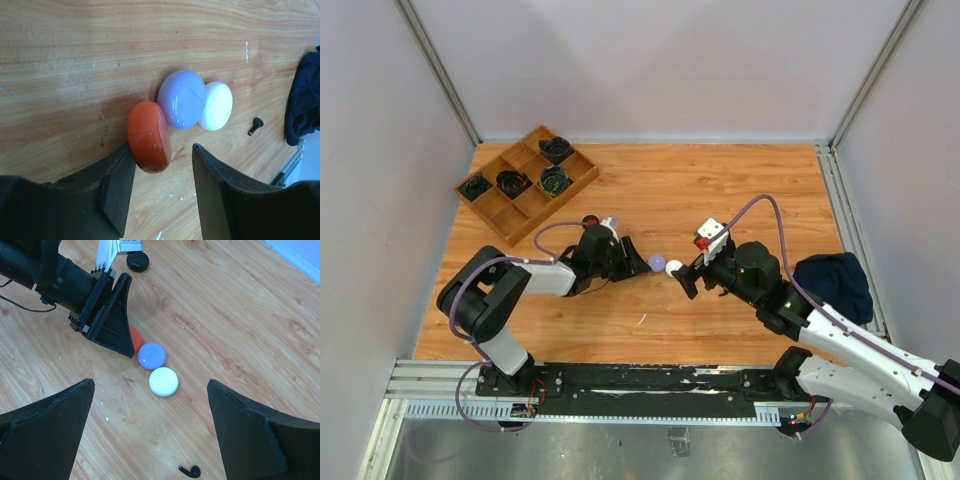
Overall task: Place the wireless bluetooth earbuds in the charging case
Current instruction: Place the charging case at the center of the board.
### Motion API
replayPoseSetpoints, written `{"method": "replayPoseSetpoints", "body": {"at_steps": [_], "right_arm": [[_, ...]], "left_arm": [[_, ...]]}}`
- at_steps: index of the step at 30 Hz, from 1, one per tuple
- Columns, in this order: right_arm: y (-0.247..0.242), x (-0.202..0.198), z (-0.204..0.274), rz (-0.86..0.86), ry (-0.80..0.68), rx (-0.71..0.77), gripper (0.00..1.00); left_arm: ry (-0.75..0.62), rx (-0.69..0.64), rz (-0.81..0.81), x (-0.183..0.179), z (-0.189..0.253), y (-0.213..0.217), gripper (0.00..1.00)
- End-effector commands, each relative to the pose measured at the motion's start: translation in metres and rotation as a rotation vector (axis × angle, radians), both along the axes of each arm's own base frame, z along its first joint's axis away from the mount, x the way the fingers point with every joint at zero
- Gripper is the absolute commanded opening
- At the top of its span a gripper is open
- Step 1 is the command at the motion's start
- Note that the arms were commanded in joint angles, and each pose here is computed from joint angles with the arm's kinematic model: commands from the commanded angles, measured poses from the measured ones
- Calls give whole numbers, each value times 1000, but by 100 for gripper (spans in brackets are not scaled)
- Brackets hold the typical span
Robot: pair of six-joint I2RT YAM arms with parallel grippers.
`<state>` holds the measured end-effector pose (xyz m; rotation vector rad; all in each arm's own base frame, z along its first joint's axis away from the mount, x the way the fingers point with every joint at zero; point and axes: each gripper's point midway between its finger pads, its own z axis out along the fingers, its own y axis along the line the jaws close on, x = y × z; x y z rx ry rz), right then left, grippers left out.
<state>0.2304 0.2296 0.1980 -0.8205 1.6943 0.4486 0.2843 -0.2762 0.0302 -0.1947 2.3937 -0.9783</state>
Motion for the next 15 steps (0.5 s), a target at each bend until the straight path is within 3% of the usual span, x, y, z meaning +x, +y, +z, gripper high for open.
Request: {"method": "replayPoseSetpoints", "body": {"at_steps": [1,11,15], "right_arm": [[-5,6,8,-35,-18,37,97],[-9,8,9,-52,-14,42,97],[-12,8,10,-64,-20,46,98]], "left_arm": [[21,79,41,1,-8,12,59],[-17,335,134,6,4,60,83],[-62,462,178,18,21,86,87]]}}
